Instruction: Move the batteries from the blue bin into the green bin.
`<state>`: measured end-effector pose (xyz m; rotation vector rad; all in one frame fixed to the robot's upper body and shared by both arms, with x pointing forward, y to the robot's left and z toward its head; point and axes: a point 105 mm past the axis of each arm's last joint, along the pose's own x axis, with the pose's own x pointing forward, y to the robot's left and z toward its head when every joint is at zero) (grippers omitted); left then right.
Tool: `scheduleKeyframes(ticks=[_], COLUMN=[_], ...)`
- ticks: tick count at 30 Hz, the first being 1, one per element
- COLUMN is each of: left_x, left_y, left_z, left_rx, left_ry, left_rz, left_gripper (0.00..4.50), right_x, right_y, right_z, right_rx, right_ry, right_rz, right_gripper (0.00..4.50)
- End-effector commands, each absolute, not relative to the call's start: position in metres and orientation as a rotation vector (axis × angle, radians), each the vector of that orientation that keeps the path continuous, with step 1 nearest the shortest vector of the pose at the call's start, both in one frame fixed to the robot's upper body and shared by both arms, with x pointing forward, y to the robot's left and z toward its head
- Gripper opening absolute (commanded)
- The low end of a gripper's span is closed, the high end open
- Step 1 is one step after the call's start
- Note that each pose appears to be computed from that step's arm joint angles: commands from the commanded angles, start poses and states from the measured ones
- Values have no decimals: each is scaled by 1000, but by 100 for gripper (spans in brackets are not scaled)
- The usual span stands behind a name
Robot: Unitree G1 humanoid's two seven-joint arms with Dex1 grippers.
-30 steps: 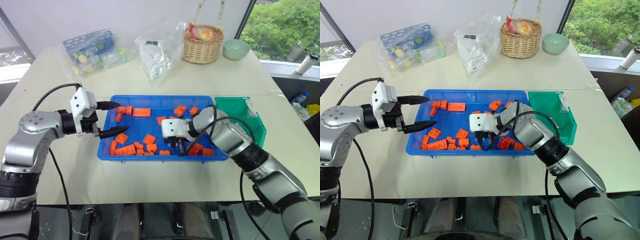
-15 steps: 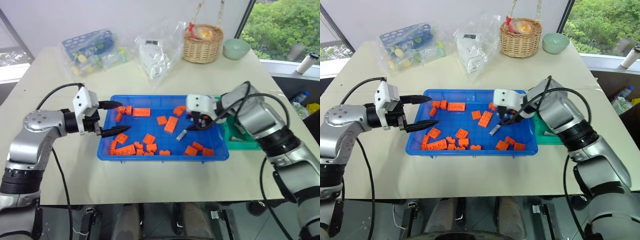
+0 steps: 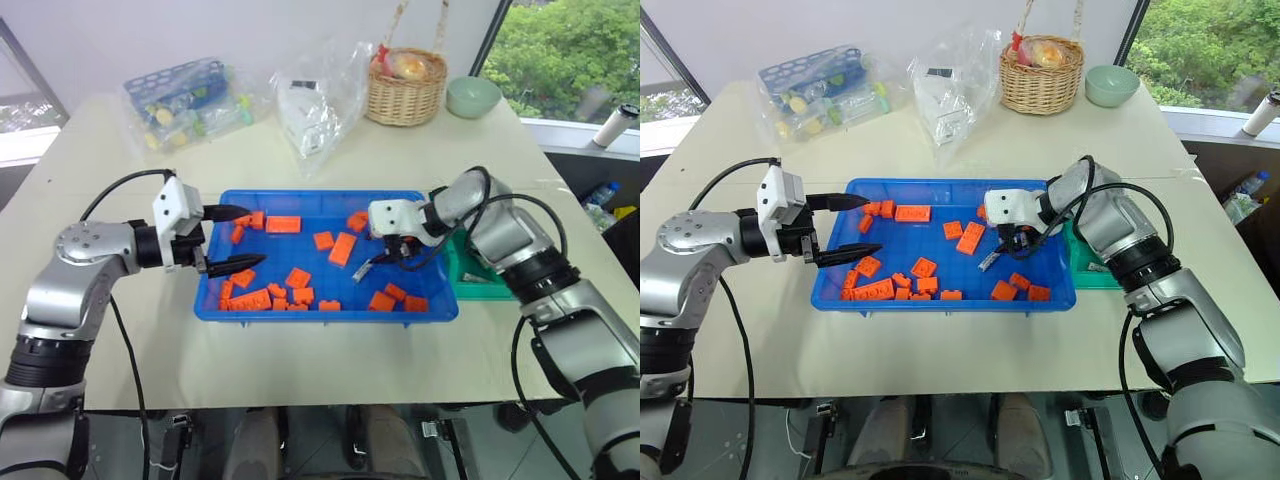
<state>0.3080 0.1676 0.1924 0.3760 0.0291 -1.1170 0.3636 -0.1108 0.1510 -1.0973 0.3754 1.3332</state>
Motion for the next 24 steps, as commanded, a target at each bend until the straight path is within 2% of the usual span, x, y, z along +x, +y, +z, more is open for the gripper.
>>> scheduleKeyframes(ticks=[1, 14, 16, 20, 24], left_x=[302, 296, 297, 297, 295], left_y=[169, 158, 156, 154, 150], left_z=[207, 209, 209, 209, 211], left_rx=[414, 429, 428, 425, 400], left_ry=[-21, -15, -19, -26, -35], left_rz=[-1114, -1174, -1177, -1183, -1205], left_gripper=[450, 450, 450, 450, 450], right_x=[358, 359, 355, 346, 339], right_y=[-107, -105, -105, -111, -114], right_z=[149, 122, 118, 117, 144], right_rx=[-1121, -1159, -1138, -1099, -900], right_ry=[328, 341, 355, 372, 338], right_rz=[1390, 1430, 1446, 1450, 1336], right_gripper=[230, 230, 176, 5, 5])
